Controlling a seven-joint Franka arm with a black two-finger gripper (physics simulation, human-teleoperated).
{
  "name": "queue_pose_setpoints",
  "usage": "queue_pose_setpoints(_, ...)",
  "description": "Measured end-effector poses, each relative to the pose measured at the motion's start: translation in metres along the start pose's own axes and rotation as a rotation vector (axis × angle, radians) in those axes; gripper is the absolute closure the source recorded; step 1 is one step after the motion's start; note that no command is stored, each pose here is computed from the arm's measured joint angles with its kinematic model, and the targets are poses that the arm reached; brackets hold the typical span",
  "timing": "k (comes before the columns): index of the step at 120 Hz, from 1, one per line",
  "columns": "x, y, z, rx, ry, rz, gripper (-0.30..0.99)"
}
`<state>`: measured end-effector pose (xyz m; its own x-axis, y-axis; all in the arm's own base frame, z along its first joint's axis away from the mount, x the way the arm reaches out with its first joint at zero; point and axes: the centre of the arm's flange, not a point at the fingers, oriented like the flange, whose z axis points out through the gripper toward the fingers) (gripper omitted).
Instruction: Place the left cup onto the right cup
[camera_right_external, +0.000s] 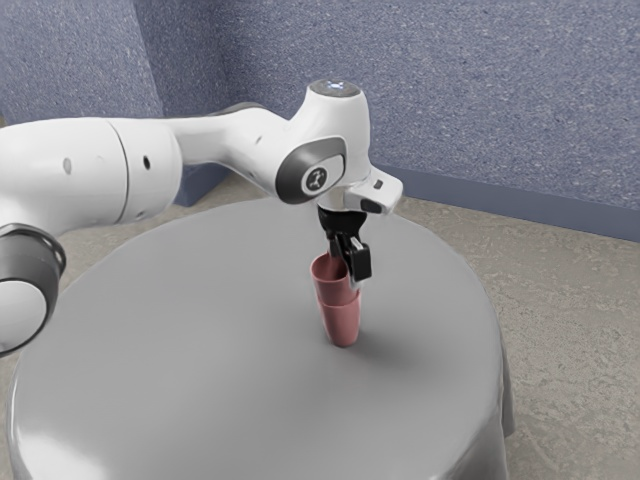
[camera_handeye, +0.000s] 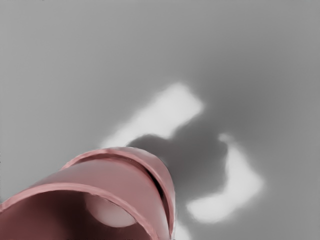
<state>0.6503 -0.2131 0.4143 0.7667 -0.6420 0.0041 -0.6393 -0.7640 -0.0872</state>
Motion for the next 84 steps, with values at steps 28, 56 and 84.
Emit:
queue_pose_setpoints(28, -0.013, 0.006, -0.054, -0.004, 0.027, -0.021, 0.02)
queue_pose_setpoints(56, -0.048, 0.010, -0.102, -0.071, -0.031, -0.158, 0.02)
queue_pose_setpoints(84, -0.091, 0.016, -0.176, -0.127, -0.037, -0.312, 0.02)
